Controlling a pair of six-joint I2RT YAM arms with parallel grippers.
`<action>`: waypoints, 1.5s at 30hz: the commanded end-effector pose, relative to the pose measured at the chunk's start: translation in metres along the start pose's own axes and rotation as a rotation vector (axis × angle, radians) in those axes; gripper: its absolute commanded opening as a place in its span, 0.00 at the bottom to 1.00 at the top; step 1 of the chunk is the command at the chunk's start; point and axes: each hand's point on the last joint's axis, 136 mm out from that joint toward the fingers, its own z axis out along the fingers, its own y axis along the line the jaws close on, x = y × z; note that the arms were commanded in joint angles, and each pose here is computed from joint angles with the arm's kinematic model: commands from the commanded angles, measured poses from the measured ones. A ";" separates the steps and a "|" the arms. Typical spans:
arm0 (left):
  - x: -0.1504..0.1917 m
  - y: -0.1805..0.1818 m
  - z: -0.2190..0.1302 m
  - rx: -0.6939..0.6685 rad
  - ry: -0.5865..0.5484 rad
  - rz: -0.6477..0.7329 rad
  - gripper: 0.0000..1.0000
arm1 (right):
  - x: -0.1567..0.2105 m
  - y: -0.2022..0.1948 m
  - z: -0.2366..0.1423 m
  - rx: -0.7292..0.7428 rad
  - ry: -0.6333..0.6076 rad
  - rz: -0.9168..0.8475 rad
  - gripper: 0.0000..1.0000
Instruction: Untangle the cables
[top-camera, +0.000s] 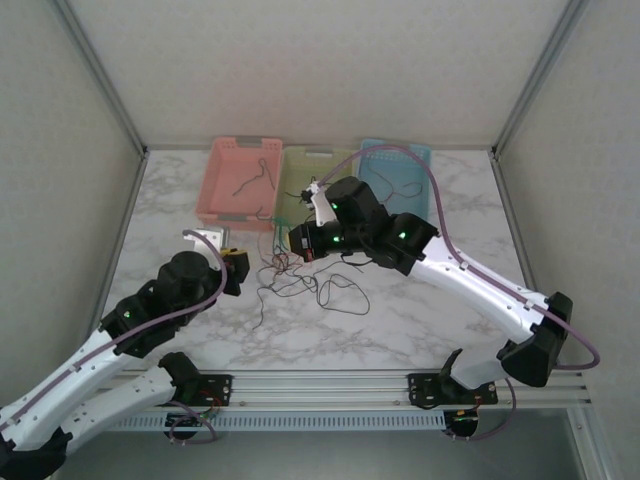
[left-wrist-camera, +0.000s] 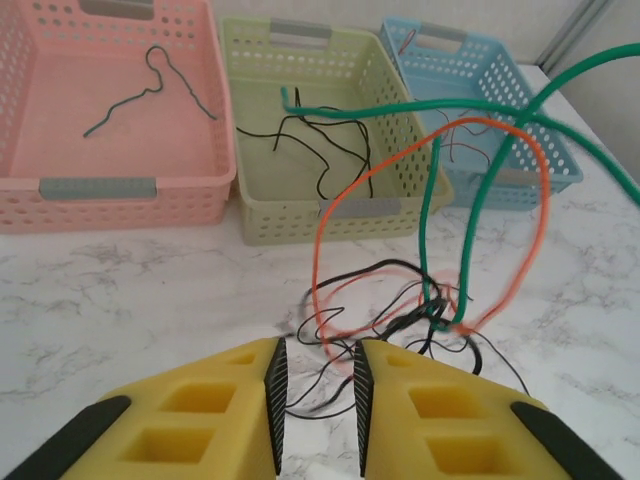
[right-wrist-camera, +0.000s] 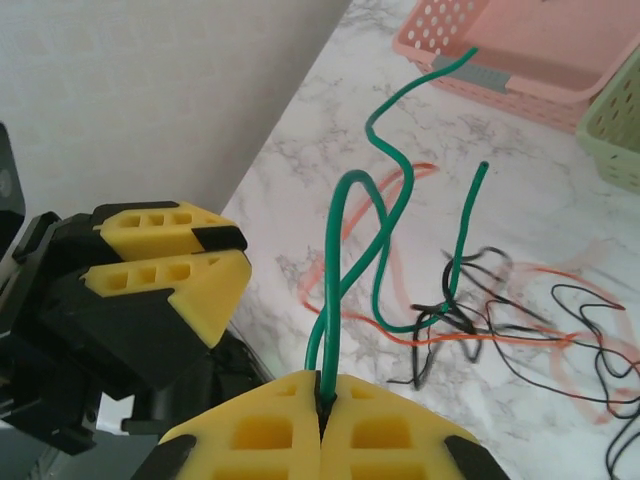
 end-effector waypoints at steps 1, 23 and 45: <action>0.012 0.010 0.001 -0.046 0.028 -0.014 0.27 | 0.000 -0.001 -0.013 0.010 -0.019 -0.050 0.00; 0.019 -0.046 0.001 0.286 0.049 -0.057 0.74 | -0.031 0.047 -0.042 -0.191 -0.095 -0.035 0.00; 0.029 -0.065 0.035 0.333 0.070 -0.036 0.67 | -0.047 0.072 -0.060 -0.309 -0.155 0.071 0.00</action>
